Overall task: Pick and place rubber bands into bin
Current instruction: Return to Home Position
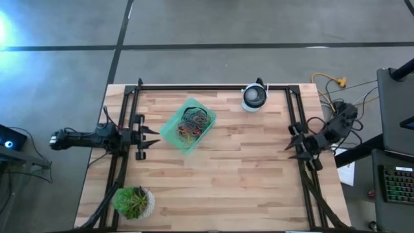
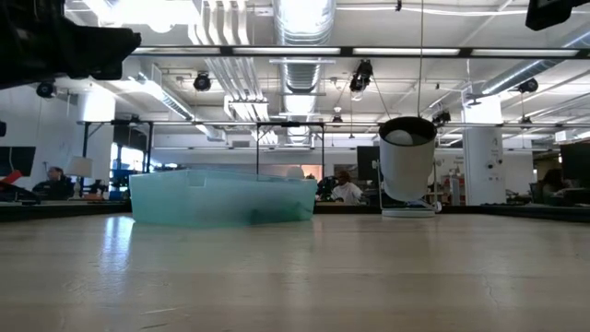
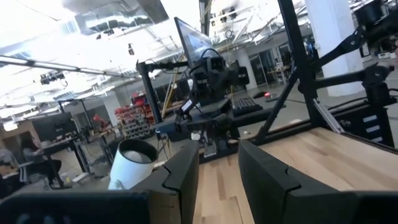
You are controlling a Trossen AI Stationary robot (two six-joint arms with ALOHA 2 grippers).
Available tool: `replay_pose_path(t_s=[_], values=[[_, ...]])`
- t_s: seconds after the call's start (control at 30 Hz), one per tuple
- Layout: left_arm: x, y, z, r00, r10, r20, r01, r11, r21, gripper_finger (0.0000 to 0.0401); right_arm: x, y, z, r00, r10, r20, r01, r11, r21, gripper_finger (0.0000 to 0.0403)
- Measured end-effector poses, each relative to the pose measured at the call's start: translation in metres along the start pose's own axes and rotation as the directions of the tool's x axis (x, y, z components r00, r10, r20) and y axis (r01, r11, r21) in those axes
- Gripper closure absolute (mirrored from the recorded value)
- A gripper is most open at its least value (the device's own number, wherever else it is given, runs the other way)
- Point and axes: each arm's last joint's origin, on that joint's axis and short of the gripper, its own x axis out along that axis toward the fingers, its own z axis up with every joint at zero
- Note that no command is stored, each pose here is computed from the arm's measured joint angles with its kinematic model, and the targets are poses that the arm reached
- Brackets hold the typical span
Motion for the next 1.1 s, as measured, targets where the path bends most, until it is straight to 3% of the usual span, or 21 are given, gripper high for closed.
replay_pose_path(t_s=[0.2,0.27,0.37,0.47,0.63,1.1], values=[[0.001,0.000,-0.002,1.000,-0.002,-0.019,0.002,1.000,0.000,0.0302,0.011,0.004,-0.024,0.996,-0.082,0.044,0.083,0.996,-0.018,0.0271],[0.001,0.000,-0.001,1.000,0.001,-0.010,-0.001,1.000,0.005,0.0302,0.011,0.006,-0.024,0.999,-0.034,0.040,0.035,0.999,-0.027,0.0271],[0.000,0.001,0.002,1.000,0.012,0.022,-0.012,1.000,0.010,0.0302,0.007,0.007,-0.017,0.993,0.116,0.018,-0.116,0.993,-0.033,0.0271],[0.000,0.001,0.003,0.999,0.015,0.030,-0.016,1.000,0.024,0.0302,0.004,0.007,-0.011,0.985,0.172,0.002,-0.172,0.984,-0.047,0.0271],[0.000,0.001,0.002,0.999,0.023,0.023,-0.023,0.999,0.031,0.0302,0.002,0.002,-0.008,0.995,0.097,-0.020,-0.098,0.994,-0.055,0.0271],[0.000,0.001,0.001,1.000,0.029,0.010,-0.030,0.999,0.032,0.0302,0.011,-0.010,-0.029,0.999,0.044,-0.026,-0.045,0.997,-0.063,0.0271]])
